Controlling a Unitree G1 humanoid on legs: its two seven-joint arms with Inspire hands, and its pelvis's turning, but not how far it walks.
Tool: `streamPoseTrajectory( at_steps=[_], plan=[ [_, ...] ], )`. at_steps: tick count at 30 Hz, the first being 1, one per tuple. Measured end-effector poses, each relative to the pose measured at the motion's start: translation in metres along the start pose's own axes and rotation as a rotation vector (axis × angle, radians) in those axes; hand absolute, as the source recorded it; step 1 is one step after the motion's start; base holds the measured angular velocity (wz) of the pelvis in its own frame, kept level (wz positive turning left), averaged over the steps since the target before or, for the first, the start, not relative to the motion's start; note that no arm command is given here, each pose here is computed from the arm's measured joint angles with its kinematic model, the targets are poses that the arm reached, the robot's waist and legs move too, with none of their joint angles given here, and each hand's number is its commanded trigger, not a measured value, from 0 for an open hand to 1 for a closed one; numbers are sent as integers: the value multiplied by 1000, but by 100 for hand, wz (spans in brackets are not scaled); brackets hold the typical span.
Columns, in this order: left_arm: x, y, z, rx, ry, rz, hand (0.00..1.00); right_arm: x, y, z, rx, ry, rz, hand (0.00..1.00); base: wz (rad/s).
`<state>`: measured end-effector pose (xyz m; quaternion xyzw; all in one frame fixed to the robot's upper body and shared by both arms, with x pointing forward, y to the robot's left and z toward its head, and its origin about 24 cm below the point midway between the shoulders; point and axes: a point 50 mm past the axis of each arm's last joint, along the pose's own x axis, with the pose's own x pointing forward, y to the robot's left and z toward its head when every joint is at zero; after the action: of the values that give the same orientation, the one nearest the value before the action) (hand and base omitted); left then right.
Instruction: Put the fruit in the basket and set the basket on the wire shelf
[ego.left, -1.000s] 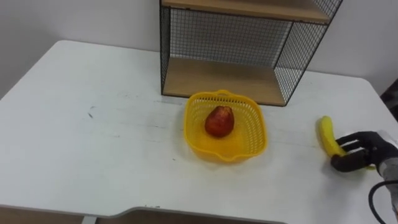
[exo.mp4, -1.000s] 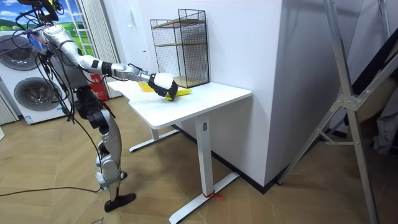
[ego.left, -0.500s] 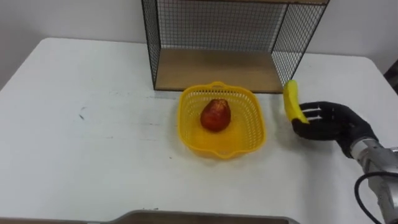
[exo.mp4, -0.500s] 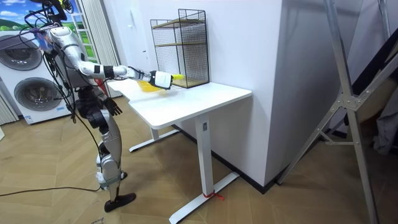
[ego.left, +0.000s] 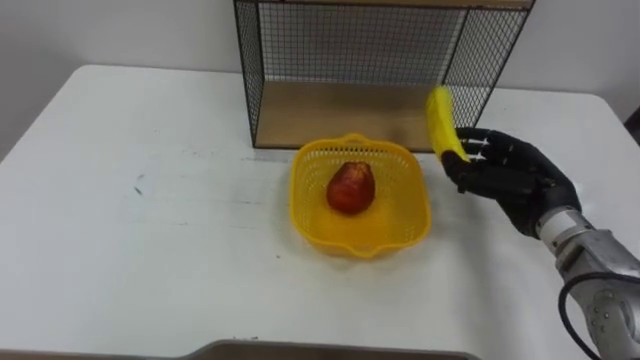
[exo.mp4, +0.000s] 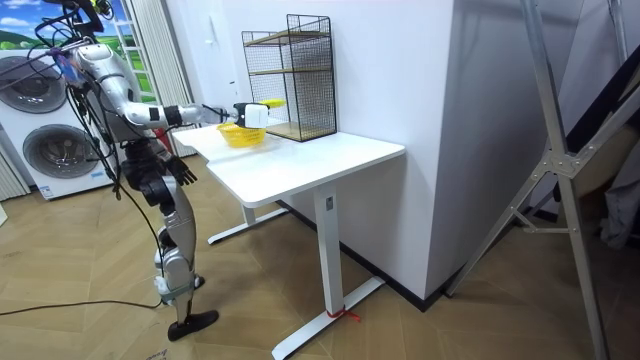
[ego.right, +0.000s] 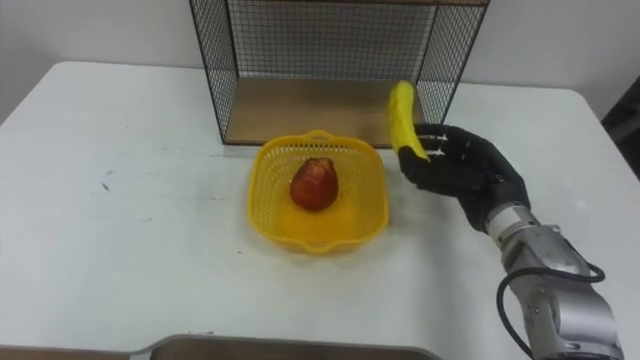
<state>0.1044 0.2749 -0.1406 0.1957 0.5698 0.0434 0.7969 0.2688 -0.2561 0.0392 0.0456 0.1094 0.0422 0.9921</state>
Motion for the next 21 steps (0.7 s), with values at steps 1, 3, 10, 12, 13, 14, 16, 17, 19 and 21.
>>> streamPoseTrajectory(
  at_steps=[1,3,10,12,13,14,16,17,19,21],
  plan=[
    [0,0,0,0,0,0,0,0,1,1,0,-5,3,100,0],
    [0,-1,0,-1,1,-3,0,0,2,2,9,-10,7,100,0],
    [0,-7,-2,6,5,-15,0,1,9,7,-27,-31,37,100,0],
    [0,-8,-3,3,7,-18,0,1,10,7,-64,-22,55,100,0],
    [0,-8,-3,2,8,-19,0,1,10,7,-75,-21,60,100,0],
    [-1,-9,-5,-5,11,-20,0,1,12,9,-103,-22,70,100,0],
    [-1,-9,-7,-4,18,-21,0,1,16,14,-149,-35,97,100,0],
    [-1,-9,-8,-4,19,-22,0,1,20,19,-186,-51,114,100,0],
    [-1,-8,-7,-3,16,-20,0,0,28,27,-238,-82,151,100,0],
    [-1,-8,-7,-2,14,-18,0,0,37,31,-266,-94,200,100,0]
  ],
)
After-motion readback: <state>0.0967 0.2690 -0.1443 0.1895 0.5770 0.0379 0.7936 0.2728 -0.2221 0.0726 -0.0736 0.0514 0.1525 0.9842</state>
